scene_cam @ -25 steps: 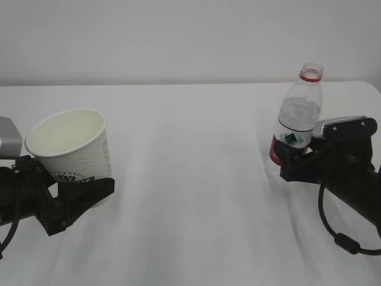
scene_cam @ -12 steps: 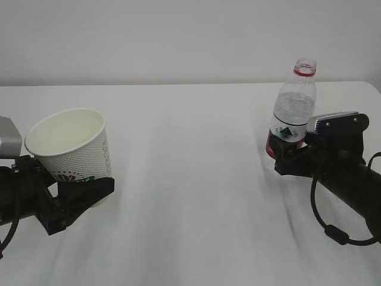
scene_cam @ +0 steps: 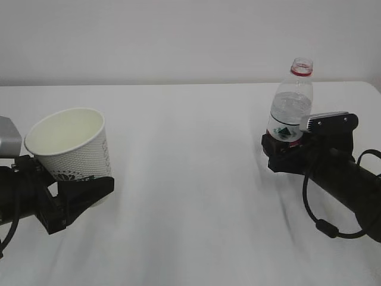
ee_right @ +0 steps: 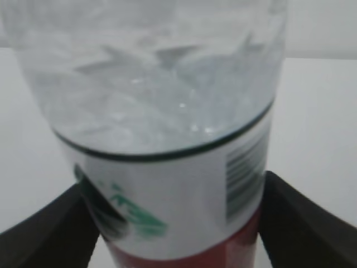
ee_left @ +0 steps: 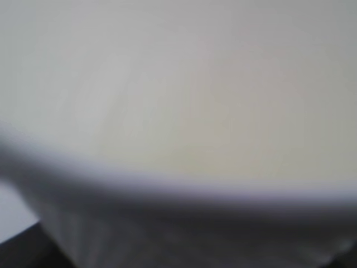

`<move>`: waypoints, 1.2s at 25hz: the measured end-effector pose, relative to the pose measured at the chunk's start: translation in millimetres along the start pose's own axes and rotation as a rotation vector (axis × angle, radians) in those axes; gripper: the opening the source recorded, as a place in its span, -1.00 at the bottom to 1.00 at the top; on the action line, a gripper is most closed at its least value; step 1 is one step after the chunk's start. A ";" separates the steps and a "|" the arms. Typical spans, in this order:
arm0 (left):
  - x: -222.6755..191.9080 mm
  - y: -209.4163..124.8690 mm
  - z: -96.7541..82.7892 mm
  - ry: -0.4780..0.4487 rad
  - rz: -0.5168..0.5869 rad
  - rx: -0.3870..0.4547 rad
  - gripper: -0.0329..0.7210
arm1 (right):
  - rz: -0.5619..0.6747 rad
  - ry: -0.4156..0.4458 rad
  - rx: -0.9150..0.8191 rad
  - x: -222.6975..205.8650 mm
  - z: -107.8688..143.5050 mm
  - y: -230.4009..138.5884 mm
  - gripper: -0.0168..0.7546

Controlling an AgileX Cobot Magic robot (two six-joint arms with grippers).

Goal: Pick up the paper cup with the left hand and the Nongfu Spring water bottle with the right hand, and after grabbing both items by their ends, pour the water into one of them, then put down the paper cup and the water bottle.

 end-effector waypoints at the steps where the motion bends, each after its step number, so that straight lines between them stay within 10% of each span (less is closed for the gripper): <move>1: 0.0 0.0 0.4 0.003 0.000 0.001 0.60 | -0.004 0.001 -0.002 -0.8 0.2 1.0 0.70; 30: 0.0 0.1 1.2 0.008 -0.001 0.004 0.60 | -0.014 0.040 0.074 -3.6 6.8 5.9 0.37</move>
Point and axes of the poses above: a point on each arm's last joint axis where the gripper is mounted, x pointing back along that axis away from the gripper, z along the wrist's bending axis when the last joint is at zero, y = z × x, the point moved 6 cm from there along -x, pointing out along that axis toward the gripper, and after that the axes turned 14 degrees about -x, right-handed, at the moved point
